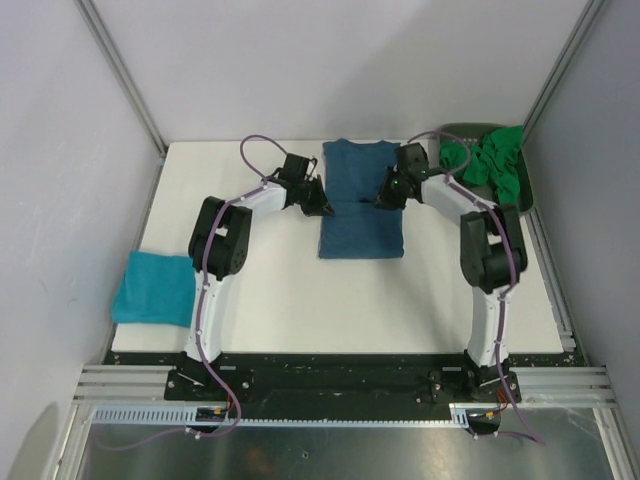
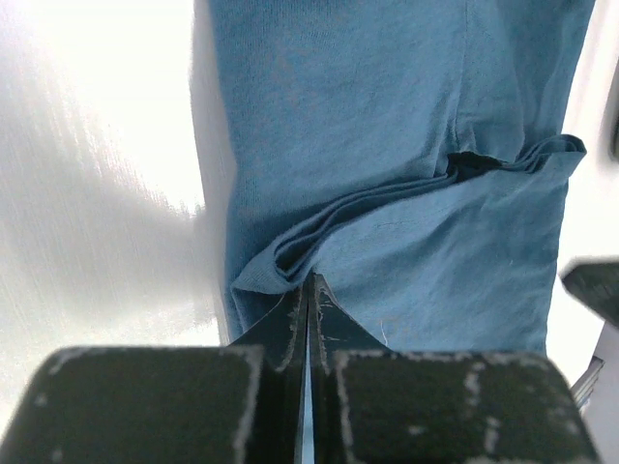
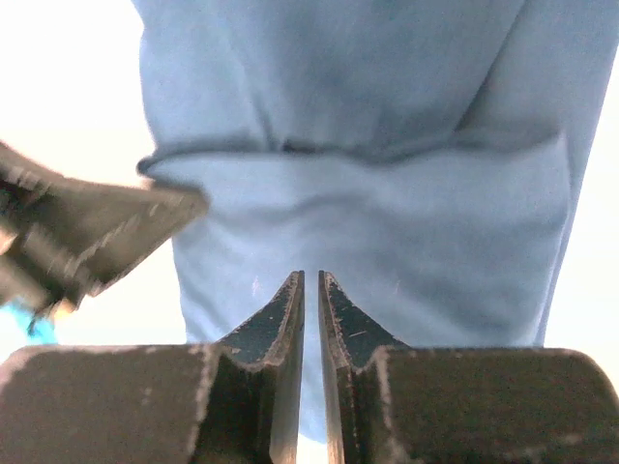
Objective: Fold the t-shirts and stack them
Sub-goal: Fold the folded rectangular tshirt in 1/3 of the way
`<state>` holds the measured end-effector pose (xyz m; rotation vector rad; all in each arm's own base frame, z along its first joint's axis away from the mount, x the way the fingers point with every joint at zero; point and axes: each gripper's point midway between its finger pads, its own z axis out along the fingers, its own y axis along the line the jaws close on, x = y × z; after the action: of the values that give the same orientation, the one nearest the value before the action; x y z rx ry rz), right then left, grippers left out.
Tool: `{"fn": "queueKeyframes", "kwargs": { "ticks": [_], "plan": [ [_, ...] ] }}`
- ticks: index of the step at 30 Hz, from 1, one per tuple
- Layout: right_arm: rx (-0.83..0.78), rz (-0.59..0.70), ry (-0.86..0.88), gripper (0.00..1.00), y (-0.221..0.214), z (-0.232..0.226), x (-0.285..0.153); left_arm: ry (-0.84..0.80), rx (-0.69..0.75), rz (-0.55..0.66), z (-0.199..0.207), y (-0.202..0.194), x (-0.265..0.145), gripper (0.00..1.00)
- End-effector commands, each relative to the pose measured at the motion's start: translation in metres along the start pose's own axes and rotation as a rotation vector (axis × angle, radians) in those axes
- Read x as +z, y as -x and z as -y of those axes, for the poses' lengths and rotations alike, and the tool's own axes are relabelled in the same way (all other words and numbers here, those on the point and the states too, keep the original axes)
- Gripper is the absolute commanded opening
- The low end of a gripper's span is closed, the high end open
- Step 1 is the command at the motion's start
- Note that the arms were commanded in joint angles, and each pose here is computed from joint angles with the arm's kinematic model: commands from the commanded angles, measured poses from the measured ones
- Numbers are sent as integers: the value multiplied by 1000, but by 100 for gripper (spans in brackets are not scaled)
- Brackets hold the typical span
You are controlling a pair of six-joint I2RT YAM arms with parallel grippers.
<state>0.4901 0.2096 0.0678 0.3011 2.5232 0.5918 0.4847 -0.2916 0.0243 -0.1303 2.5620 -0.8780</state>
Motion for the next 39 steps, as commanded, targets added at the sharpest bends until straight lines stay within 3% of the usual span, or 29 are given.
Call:
{"fn": "queueKeyframes", "kwargs": {
  "ticks": [1, 8, 16, 33, 39],
  "plan": [
    [57, -35, 189, 15, -21, -30, -55, 50, -3, 3, -16, -3, 4, 0],
    [173, -150, 223, 14, -89, 17, -50, 52, -1, 9, -18, 0, 2, 0],
    [268, -217, 253, 13, -131, 60, -44, 57, -10, 12, -23, 3, -1, 0],
    [247, -146, 384, 18, -107, 37, -96, 68, -25, 14, -34, 6, -4, 0],
    [264, -174, 373, 17, -125, 48, -89, 70, -26, 13, -36, 6, -4, 0]
  ]
}}
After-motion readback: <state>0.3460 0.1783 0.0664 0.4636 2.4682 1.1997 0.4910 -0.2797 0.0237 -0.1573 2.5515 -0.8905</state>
